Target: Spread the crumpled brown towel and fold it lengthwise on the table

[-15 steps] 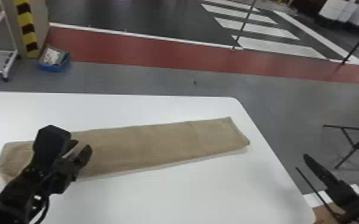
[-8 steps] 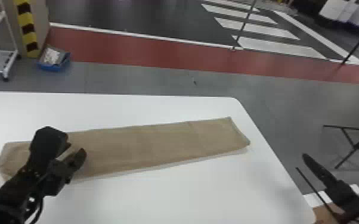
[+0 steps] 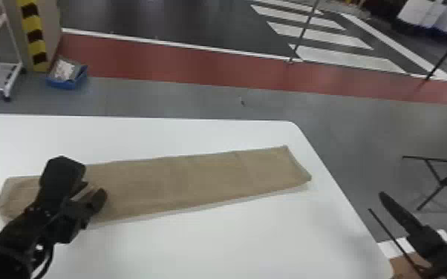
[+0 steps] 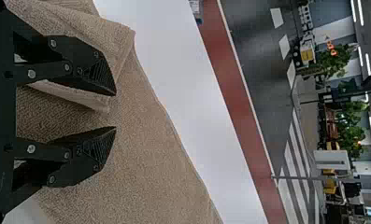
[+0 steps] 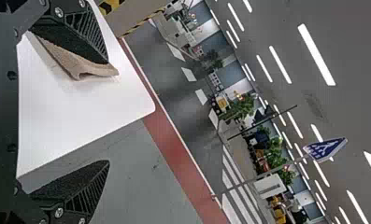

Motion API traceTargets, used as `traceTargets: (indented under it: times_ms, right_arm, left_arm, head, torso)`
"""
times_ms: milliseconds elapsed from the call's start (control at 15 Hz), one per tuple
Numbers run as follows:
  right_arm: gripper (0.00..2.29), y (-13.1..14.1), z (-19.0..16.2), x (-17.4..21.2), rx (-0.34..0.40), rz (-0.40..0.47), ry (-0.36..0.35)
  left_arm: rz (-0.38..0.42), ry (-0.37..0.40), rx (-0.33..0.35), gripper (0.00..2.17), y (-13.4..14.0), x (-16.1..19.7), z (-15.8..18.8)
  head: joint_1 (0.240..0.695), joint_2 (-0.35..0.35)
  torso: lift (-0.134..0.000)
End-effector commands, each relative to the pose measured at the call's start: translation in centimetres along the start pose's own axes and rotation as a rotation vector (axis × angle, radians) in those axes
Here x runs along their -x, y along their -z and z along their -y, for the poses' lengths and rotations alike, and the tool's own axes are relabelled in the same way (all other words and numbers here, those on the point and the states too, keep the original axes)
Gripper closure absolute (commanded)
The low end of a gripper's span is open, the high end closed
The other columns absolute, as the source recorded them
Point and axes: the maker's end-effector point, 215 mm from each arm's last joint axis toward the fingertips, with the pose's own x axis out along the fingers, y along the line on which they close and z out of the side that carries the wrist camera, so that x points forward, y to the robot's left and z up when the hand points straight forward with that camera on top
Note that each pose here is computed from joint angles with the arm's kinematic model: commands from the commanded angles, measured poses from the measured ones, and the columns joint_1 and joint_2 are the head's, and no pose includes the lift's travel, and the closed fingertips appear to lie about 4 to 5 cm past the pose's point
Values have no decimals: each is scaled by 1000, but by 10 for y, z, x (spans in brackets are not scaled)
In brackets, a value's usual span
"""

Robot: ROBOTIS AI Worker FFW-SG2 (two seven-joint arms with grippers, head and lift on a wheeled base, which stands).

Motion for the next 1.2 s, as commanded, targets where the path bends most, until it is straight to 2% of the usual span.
traceTargets:
  times_ms: [0,267,467,533,667,933,1133]
  right_arm:
    - [134,-2,2,2,-1,4,4]
    - [134,-1,0,3,-6,4,-1]
    - [134,0,1,4,-5,2,0]
    - [134,0,1,4,-5,2,0]
    - [134,-1,1,4,-4,3,0]
    - [134,2,0,6,-3,-4,-2]
    - [134,0,-7,7,15,-11,-9]
  left_arm:
    - [-21,-4,-3,745,6,0,-2]
    - [-23,-8,-2,782,7,0,-5]
    - [-32,-17,3,1359,11,1,-7]
    - [-32,-24,5,1447,10,1,-9]
    - [-25,-37,13,1447,8,4,-15]
    - [12,-106,22,1443,-13,7,-48]
    - [42,-175,4,1443,-30,8,-90]
  head:
    - [695,-350]
    - [695,-350]
    - [695,-350]
    - [695,-350]
    - [695,-350]
    - [695,-350]
    - [695,-350]
  torso:
    - [-125]
    - [-125]
    - [-125]
    - [-125]
    - [-125]
    - [-125]
    - [-125]
